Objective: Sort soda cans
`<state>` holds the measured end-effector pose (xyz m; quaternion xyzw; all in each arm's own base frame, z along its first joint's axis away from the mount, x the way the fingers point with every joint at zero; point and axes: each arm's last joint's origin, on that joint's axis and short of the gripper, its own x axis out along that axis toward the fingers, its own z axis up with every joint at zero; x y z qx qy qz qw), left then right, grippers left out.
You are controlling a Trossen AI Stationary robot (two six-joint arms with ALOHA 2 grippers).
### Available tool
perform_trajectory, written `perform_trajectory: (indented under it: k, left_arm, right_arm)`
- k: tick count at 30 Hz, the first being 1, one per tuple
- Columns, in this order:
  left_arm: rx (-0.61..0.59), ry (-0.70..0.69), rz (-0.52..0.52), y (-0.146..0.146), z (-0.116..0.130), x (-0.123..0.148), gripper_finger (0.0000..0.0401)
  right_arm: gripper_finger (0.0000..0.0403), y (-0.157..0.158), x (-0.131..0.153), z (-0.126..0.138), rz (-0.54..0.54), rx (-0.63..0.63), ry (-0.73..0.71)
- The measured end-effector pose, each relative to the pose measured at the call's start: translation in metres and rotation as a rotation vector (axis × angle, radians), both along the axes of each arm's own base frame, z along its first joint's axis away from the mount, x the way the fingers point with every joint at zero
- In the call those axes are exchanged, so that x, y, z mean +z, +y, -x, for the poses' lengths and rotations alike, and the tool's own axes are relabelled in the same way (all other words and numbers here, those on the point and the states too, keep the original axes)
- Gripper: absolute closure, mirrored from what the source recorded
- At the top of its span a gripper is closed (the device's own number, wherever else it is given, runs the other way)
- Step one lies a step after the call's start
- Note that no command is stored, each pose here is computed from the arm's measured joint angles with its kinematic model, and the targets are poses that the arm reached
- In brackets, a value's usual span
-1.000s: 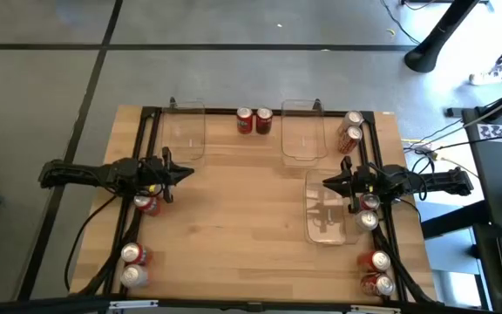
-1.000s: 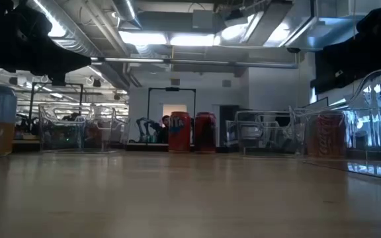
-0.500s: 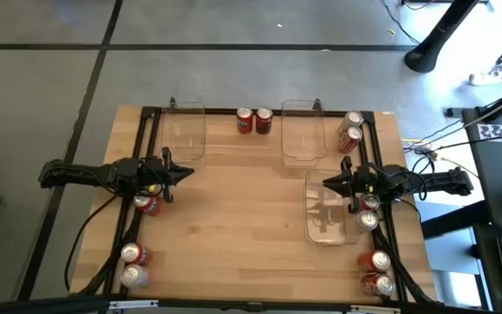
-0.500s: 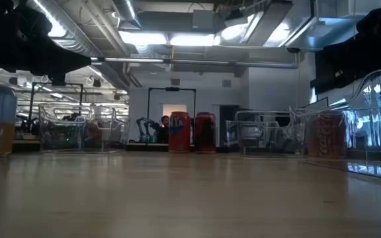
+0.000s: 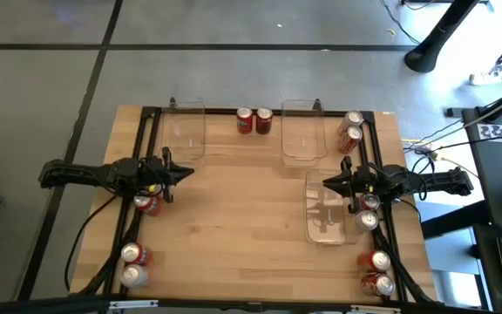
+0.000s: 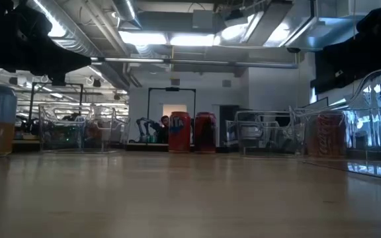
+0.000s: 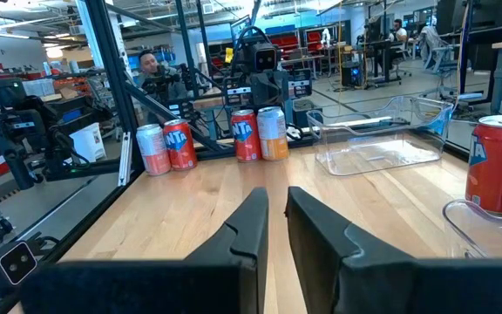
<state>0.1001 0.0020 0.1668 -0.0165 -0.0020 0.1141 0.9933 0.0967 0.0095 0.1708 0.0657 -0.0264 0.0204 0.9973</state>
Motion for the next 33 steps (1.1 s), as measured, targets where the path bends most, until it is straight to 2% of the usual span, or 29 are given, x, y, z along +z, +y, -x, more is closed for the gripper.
perform_trajectory:
  k: [16,21,28,33]
  left_arm:
    - [0.0,0.0,0.0,0.0,0.0,0.0,0.0397]
    - [0.008,0.013,-0.066,0.0002,0.0,0.0003,0.0397]
    - [0.01,-0.001,-0.062,0.0003,0.0001,0.0015,0.0397]
    - [0.067,0.02,-0.137,0.0019,0.0005,0.0016,0.0397]
  right_arm:
    - [0.0354,0.0,0.0,0.0,0.0,0.0,0.0]
    - [0.0354,0.0,0.0,0.0,0.0,0.0,0.0]
    - [0.0354,0.0,0.0,0.0,0.0,0.0,0.0]
    - [0.0354,0.0,0.0,0.0,0.0,0.0,0.0]
